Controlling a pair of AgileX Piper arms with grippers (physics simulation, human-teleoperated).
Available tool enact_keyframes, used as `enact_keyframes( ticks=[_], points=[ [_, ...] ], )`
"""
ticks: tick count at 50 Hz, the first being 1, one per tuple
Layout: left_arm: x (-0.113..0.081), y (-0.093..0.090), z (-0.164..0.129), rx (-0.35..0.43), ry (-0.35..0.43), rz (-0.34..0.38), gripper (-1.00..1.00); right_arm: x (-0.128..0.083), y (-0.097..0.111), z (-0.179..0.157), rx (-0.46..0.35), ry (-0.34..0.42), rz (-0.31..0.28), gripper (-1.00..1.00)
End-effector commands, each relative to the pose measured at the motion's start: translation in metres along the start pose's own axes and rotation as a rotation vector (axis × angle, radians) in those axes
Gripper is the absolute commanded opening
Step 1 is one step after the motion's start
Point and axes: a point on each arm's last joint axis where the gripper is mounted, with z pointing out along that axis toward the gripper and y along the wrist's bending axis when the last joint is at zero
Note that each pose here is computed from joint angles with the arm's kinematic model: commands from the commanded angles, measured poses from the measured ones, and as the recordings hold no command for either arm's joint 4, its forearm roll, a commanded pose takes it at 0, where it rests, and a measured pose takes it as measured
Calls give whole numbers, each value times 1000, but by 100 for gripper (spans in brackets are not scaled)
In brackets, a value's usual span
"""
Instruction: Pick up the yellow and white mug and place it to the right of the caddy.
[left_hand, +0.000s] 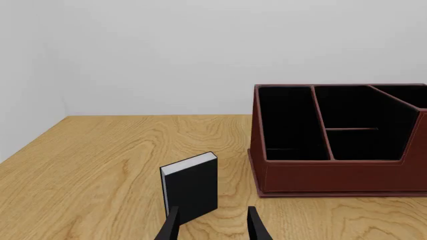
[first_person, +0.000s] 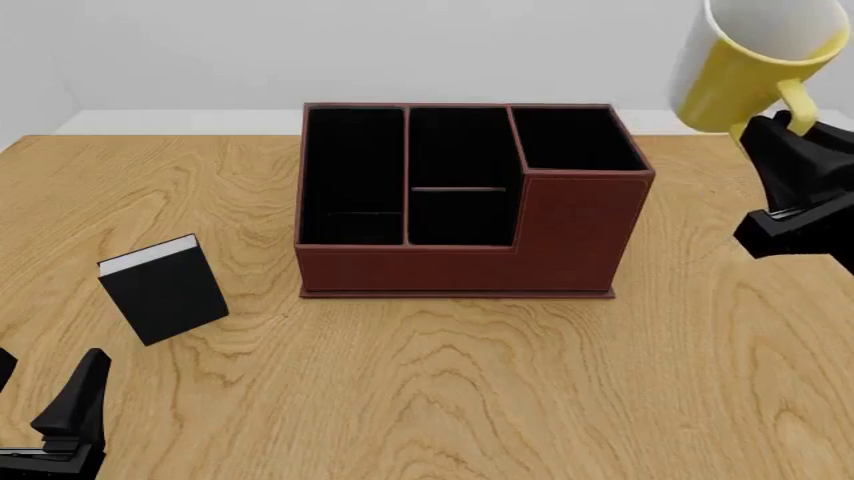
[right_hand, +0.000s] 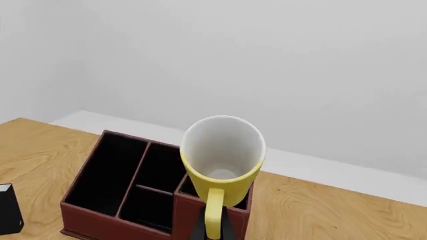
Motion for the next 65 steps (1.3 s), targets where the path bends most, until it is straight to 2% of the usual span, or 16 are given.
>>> enact_keyframes(
  ticks=[1,36,65],
  points=[
    [0,0,0,0,0,0,100,-1,-8,0,55,-1,5,-100],
    [0,0,0,0,0,0,100,24,-28,16,183,47,-3,-100],
    [0,0,0,0,0,0,100,48,-35,24,221,89,2,-100]
  ],
)
